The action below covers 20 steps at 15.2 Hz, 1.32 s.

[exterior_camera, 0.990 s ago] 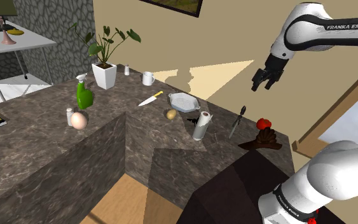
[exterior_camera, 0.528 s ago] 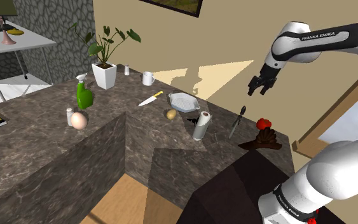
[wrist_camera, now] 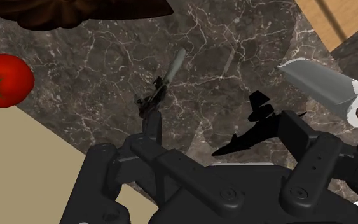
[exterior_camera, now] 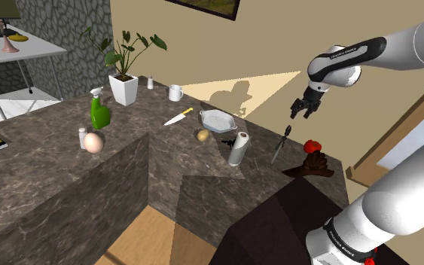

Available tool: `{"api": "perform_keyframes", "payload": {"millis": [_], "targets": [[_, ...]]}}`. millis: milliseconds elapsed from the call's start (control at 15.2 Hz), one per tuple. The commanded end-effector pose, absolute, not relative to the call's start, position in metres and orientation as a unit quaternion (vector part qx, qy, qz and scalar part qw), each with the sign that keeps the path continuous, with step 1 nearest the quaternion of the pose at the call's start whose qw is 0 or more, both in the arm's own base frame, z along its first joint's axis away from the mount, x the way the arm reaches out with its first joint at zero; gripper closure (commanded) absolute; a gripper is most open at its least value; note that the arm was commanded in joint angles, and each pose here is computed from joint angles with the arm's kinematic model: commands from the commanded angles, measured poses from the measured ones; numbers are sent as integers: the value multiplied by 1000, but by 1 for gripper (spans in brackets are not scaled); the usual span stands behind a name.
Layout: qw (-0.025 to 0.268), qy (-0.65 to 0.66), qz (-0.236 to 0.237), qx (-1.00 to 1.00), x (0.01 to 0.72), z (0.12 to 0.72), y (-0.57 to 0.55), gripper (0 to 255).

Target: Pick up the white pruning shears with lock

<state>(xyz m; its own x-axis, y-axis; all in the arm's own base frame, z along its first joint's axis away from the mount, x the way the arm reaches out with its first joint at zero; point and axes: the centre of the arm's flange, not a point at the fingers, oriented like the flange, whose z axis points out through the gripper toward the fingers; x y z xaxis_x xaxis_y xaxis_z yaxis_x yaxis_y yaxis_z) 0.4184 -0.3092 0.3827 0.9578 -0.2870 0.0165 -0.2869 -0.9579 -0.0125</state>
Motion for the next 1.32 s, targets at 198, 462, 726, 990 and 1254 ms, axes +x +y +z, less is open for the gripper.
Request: {"api": "perform_keyframes", "payload": {"millis": [198,462,726,990,1254], "targets": [[15,157,-9,-987,433,336,-356,0],[24,167,-9,-986,444,299,-395,0],[25,168,-9,-985,446,277,-401,0],[25,168,-9,-985,446,256,-401,0],[25,168,-9,-985,446,253,-401,255]]}}
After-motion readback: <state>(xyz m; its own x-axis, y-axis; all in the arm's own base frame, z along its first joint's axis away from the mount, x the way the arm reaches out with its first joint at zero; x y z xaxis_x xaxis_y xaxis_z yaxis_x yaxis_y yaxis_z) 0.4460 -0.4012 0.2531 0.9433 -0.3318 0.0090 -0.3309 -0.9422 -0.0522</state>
